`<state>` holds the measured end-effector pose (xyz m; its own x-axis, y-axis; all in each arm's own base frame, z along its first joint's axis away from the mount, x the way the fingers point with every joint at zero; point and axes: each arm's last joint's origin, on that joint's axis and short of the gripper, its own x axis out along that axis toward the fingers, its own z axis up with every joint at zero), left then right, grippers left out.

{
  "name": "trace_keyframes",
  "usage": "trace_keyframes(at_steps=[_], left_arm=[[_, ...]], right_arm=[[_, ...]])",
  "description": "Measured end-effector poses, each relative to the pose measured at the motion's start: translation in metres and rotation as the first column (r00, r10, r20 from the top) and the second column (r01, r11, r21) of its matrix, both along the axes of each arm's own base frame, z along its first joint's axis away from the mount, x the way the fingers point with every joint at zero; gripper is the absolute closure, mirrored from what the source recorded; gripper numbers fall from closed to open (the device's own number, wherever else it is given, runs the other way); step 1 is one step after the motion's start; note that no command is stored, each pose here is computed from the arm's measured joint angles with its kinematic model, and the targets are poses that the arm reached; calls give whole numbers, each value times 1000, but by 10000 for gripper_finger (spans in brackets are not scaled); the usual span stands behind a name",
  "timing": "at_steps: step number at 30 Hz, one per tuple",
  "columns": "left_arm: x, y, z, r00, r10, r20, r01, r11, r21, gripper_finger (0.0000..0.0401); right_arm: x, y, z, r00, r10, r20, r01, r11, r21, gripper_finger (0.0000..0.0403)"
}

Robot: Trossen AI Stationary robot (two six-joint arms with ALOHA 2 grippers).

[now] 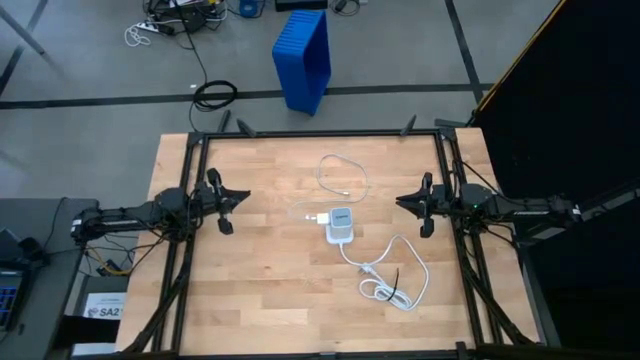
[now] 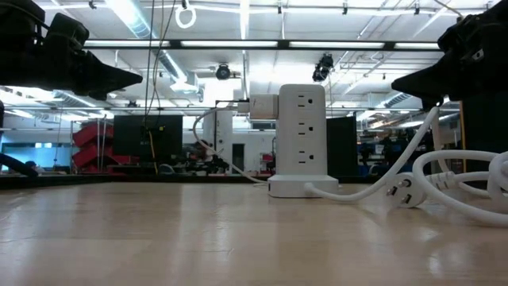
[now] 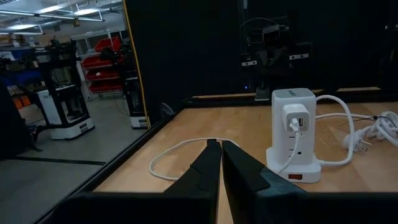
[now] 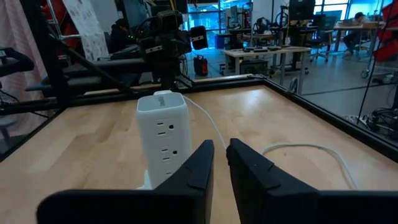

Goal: Insert USB
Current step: Return to Home Position

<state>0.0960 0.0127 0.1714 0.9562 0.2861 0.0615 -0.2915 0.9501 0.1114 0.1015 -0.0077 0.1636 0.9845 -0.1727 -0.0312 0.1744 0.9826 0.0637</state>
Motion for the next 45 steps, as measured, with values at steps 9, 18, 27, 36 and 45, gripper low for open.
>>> trace_keyframes(at_steps=[9, 18, 27, 36, 45], left_arm=[[0, 0, 0, 1000, 0, 0, 0, 1000, 0, 401], [0, 0, 0, 1000, 0, 0, 0, 1000, 0, 401], [0, 0, 0, 1000, 0, 0, 0, 1000, 0, 401], [0, 0, 0, 1000, 0, 0, 0, 1000, 0, 401], [0, 0, 0, 1000, 0, 0, 0, 1000, 0, 401]], right_arm=[[0, 0, 0, 1000, 0, 0, 0, 1000, 0, 361], [0, 0, 0, 1000, 0, 0, 0, 1000, 0, 365], [0, 0, 0, 1000, 0, 0, 0, 1000, 0, 378], [0, 0, 0, 1000, 0, 0, 0, 1000, 0, 373], [0, 0, 0, 1000, 0, 0, 0, 1000, 0, 359]])
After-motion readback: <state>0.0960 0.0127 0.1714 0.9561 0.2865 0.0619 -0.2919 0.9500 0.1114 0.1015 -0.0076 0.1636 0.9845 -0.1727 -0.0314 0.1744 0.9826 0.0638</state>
